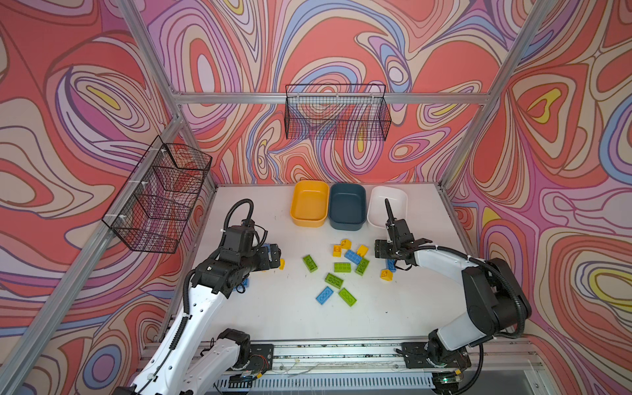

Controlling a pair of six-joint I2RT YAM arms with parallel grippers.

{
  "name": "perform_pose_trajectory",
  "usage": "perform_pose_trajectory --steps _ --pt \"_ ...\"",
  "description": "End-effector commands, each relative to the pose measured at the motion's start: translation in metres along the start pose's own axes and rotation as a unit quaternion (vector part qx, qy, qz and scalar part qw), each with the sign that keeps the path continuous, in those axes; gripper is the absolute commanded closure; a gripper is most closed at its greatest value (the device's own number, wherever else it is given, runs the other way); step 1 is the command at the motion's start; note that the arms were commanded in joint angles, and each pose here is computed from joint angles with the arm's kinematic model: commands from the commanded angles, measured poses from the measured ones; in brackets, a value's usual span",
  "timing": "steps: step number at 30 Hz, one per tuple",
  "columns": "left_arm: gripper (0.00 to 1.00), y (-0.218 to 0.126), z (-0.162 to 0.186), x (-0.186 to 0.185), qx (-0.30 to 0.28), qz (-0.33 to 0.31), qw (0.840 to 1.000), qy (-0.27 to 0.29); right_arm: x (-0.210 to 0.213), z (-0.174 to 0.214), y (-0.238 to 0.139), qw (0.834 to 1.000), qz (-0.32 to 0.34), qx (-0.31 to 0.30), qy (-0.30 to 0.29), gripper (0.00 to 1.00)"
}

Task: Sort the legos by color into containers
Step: 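Close the right gripper on a lime-green brick while the left arm advances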

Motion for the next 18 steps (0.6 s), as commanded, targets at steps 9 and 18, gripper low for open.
perform_pose_trajectory --steps 9,18 --pt "0.00 0.008 0.015 -0.001 0.028 0.007 1.000 0.006 0.013 -0.001 0.024 0.999 0.015 0.016 -0.027 0.33" --pt "0.01 0.009 0.017 -0.001 0.032 0.007 0.999 0.007 0.021 0.008 0.037 0.998 0.012 0.038 -0.042 0.54"
Point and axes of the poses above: each gripper's point midway between its finger pads, its own y axis out along the fingers, its own x axis along the line the jaws close on, z = x × y, the point moved 4 cm from there along -y, back along the fingers, and after that the axes turned 12 degrees about y, right-handed, at the moved point
